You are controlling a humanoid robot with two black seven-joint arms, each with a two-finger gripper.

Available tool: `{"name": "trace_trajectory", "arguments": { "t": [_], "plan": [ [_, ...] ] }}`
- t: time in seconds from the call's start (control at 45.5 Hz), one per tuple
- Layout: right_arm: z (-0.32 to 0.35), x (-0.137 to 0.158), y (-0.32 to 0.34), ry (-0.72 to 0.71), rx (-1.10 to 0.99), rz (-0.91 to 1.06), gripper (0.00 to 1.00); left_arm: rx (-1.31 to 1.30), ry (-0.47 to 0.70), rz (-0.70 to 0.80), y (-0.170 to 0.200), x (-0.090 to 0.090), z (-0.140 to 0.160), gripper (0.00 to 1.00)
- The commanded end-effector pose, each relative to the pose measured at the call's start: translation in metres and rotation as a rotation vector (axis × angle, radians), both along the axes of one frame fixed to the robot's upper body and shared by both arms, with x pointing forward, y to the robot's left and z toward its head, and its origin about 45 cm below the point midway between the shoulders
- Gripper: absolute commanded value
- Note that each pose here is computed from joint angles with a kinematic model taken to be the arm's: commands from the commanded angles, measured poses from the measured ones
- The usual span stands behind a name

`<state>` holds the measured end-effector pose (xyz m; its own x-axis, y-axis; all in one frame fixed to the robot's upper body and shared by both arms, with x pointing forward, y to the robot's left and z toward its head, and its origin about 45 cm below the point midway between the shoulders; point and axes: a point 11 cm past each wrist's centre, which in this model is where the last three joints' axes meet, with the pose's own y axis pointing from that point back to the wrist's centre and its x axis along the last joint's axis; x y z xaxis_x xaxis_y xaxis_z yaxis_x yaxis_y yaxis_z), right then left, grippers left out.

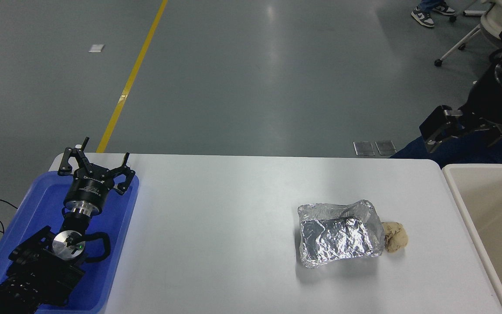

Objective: Pick up foil plate and place in dustbin

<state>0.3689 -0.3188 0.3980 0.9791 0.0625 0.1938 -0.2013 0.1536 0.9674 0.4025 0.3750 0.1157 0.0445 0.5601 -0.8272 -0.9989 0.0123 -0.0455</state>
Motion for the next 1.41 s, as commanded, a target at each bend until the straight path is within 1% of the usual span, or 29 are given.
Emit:
{"name": "trace_trajectory", "arguments": {
  "t": [0.0,1.011,1.385],
  "plan": [
    [-0.006,0.000,0.002,0.014,0.005,0.005,1.00,0.000,0.001,-0.001,0.000,0.000,0.000,1.00],
    [-0.007,0.001,0.006,0.013,0.021,0.013,1.00,0.000,0.001,0.001,0.000,-0.001,0.000,1.00],
    [-0.023,0.000,0.010,0.050,0.030,0.021,1.00,0.000,0.000,0.000,0.000,0.000,0.000,1.00]
  ]
}}
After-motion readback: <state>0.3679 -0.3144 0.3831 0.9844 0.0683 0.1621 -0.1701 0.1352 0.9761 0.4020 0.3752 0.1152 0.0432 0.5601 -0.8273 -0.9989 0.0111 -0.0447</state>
